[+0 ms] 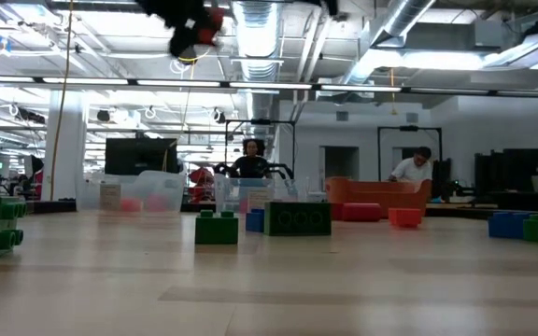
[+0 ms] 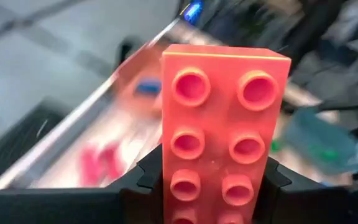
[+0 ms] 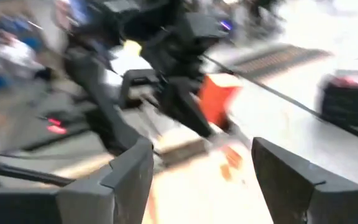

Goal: Sort blocks
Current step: Put the orange game piece into the left transparent bin, then put the blue game piece into the orange bin

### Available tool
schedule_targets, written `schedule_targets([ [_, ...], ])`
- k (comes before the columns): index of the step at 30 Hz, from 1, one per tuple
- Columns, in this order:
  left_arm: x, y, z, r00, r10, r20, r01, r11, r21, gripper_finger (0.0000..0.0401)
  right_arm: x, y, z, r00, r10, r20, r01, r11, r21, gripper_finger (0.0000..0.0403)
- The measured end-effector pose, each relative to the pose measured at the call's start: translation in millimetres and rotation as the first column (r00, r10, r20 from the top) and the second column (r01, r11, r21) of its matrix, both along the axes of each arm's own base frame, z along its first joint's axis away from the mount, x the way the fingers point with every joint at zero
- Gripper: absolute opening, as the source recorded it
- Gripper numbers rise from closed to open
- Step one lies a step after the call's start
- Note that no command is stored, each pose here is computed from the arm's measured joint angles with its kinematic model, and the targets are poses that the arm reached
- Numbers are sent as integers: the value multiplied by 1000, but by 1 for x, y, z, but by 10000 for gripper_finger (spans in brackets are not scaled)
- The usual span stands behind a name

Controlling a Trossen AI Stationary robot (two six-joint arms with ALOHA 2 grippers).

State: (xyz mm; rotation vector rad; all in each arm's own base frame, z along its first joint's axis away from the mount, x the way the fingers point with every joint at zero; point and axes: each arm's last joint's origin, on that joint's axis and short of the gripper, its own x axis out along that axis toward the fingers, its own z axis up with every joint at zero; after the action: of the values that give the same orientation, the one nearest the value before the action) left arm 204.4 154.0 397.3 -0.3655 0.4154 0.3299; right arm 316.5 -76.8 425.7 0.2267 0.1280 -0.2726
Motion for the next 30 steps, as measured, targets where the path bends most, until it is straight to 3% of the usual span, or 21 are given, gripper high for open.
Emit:
schedule_targets([
  [3, -14, 25, -22, 974, 145, -172, -156, 986, -52, 126, -11, 0, -3, 995, -47, -86, 48, 999, 7, 275],
  [5, -21, 42, -43, 924, 246, -292, -281, 956, -85, 126, -15, 1, -3, 993, -53, -105, 54, 999, 9, 275],
  [9, -28, 69, -89, 807, 339, -483, -448, 885, -127, 135, -9, 10, -5, 993, -22, -114, 24, 1000, 13, 275],
  [14, -30, 92, -134, 693, 304, -654, -514, 844, -152, 154, -1, 22, -11, 991, 14, -136, -12, 1000, 15, 275],
  [19, -28, 105, -165, 616, 230, -753, -522, 835, -173, 129, 0, 30, -12, 990, 41, -138, -39, 999, 13, 275],
  [25, -30, 104, -176, 575, 155, -803, -514, 832, -208, 139, -2, 31, -11, 990, 43, -138, -41, 999, 19, 276],
  [27, -31, 100, -167, 590, 149, -794, -502, 838, -216, 151, -2, 31, -11, 989, 43, -142, -40, 999, 24, 276],
  [30, -32, 90, -143, 651, 151, -744, -444, 871, -212, 165, -3, 31, -14, 984, 43, -171, -39, 999, 29, 276],
])
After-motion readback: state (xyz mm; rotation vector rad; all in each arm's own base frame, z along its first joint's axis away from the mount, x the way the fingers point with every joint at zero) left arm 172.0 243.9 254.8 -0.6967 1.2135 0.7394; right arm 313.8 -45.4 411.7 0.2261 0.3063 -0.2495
